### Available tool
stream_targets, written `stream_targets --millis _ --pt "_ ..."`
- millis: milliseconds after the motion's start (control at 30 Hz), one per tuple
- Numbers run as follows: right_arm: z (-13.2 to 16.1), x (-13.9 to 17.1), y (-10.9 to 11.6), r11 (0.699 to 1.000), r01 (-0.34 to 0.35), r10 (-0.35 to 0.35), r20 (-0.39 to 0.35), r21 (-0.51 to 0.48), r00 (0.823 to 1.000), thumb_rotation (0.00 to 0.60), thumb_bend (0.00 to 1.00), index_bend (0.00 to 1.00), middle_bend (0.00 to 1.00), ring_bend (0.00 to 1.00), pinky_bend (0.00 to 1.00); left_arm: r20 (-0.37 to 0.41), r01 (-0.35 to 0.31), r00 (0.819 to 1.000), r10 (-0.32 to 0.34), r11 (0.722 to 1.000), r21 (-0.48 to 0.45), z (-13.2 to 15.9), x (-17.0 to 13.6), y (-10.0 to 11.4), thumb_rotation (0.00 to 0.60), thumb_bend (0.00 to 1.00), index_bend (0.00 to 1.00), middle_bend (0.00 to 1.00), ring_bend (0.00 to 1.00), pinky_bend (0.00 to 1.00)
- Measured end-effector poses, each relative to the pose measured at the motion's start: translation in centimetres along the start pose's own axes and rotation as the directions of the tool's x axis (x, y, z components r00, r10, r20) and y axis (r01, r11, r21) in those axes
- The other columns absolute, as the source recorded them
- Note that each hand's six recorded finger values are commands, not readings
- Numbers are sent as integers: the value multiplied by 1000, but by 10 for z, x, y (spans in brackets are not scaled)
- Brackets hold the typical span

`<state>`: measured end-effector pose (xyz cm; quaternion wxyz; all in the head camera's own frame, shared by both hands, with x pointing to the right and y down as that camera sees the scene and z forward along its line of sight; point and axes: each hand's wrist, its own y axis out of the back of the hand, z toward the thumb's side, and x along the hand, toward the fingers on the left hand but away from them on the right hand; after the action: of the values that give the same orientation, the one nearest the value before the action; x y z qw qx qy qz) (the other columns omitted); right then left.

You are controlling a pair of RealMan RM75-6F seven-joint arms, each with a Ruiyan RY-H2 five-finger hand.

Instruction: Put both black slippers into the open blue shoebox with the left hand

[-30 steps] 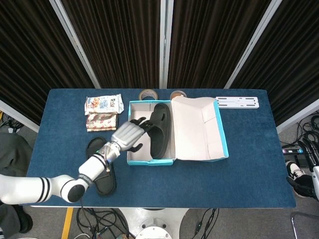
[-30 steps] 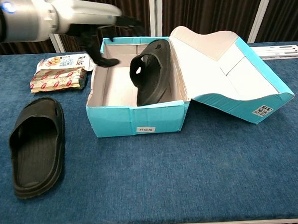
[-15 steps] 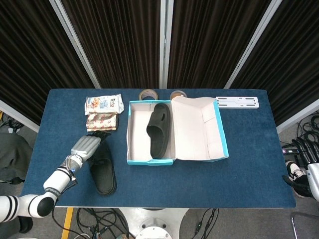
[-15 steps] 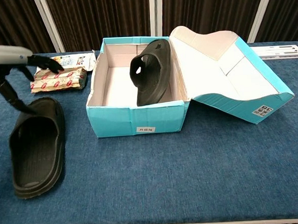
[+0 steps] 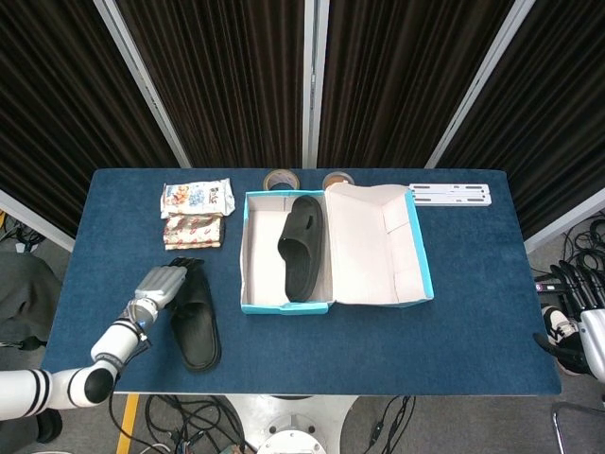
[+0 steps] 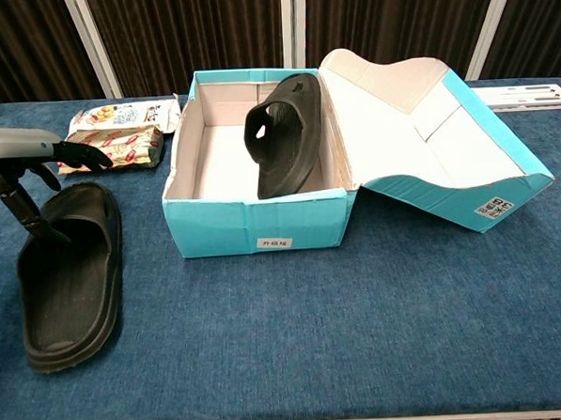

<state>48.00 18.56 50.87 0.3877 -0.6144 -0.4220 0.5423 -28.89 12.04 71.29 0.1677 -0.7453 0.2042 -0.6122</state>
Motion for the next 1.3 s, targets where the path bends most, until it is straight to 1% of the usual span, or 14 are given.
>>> stream_targets --millis 133,267,367,500,533,600,667,700,800,900,1033,1133,1233,1300 --pt "-2 1 0 1000 0 0 8 -3 1000 600 28 0 58 0 0 -34 24 999 -24 1000 5 -3 9 -1 600 103 74 55 3 210" --pt "-3 2 -1 1000 -3 3 10 -6 1000 600 29 0 58 0 0 -74 52 996 -49 998 44 -8 13 -4 600 103 90 57 54 242" --pt "-3 2 -1 1000 -2 2 10 -6 1000 600 28 0 58 0 0 -96 71 993 -66 996 48 -9 14 -6 600 96 128 102 86 273" --pt "-2 1 -2 1000 -2 2 6 -5 1000 600 29 0 59 0 0 -90 82 993 -78 996 40 -5 14 -8 600 91 149 139 120 315" --pt "-2 1 -2 1000 -3 3 5 -6 1000 600 29 0 59 0 0 -87 81 993 -78 996 33 -3 14 -7 600 90 164 157 136 333" --pt "-2 1 -2 1000 -4 4 4 -6 1000 600 28 0 60 0 0 -80 66 995 -64 997 26 -1 17 -5 600 89 247 266 239 430" --pt "-2 1 -1 1000 -2 2 5 -6 1000 600 28 0 60 0 0 -81 41 996 -36 998 51 -1 20 -2 600 90 315 355 334 528" --pt "-2 1 -1 1000 0 0 5 -6 1000 600 28 0 60 0 0 -84 30 996 -24 997 69 -2 22 0 600 95 336 376 360 562" --pt "-3 2 1 1000 5 -5 10 -4 1000 600 28 0 60 0 0 -86 17 996 -6 992 128 -4 27 1 600 125 390 415 388 610" --pt "-3 3 1 1000 7 -7 14 -5 1000 600 28 0 60 0 0 -76 4 997 6 990 139 -4 27 5 600 140 431 468 429 639" --pt "-3 4 1 1000 8 -8 16 -6 1000 600 28 0 60 0 0 -62 -43 997 48 997 70 -5 24 17 600 141 436 473 432 641" --pt "-2 4 2 1000 11 -11 14 -1 1000 600 29 0 60 0 0 -45 -94 995 93 995 -28 -7 18 32 600 141 436 473 432 641" --pt "-1 4 3 1000 11 -11 11 3 1000 600 28 0 60 0 0 -21 -152 988 151 978 -142 -10 11 53 600 141 436 473 431 641" --pt "0 4 3 1000 10 -10 8 3 1000 600 29 0 60 0 0 3 -198 979 204 955 -221 -10 6 70 600 141 435 472 431 641"
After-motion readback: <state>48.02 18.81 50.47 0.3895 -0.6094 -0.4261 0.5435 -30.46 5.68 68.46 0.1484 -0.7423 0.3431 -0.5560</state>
